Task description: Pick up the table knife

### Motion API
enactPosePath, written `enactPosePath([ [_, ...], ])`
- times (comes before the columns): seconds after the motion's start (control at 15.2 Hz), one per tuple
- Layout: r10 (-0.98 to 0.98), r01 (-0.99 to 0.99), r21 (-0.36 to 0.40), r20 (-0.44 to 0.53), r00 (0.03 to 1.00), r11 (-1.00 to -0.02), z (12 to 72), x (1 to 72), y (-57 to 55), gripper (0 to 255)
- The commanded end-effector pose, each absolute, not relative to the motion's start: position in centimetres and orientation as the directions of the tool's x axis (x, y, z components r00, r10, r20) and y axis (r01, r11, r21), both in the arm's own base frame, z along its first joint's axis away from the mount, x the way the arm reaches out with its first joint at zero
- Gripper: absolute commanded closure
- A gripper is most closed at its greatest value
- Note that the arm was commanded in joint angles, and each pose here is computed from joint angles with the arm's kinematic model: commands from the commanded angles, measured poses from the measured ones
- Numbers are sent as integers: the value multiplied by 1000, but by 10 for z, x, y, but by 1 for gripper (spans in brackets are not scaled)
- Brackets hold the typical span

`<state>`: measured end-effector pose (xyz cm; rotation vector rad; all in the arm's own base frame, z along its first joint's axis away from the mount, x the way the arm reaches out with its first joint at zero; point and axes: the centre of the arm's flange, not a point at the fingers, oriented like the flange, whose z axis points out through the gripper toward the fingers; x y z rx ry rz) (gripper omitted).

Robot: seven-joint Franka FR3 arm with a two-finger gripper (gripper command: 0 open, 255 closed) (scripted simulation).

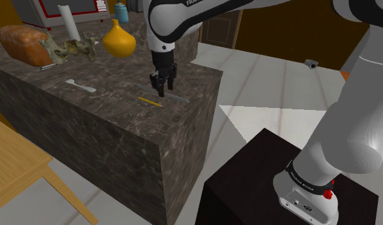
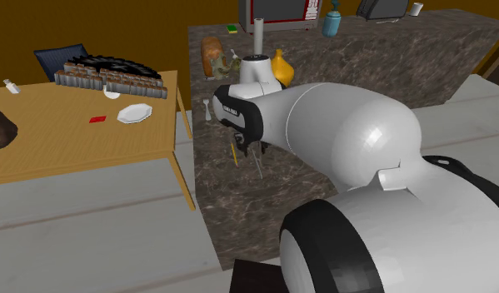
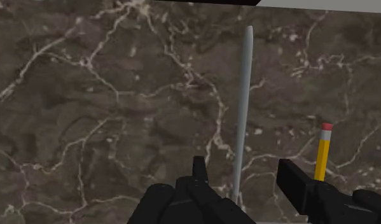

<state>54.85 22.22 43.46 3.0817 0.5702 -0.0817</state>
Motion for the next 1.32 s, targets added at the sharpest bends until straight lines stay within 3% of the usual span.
enactPosePath([
  [0.0, 357, 358, -3, -52, 932, -934, 434, 548, 222, 255],
  [0.53, 357, 358, -3, -52, 932, -934, 434, 549, 223, 255],
  [1.25, 357, 358, -3, -52, 932, -934, 492, 549, 223, 255],
])
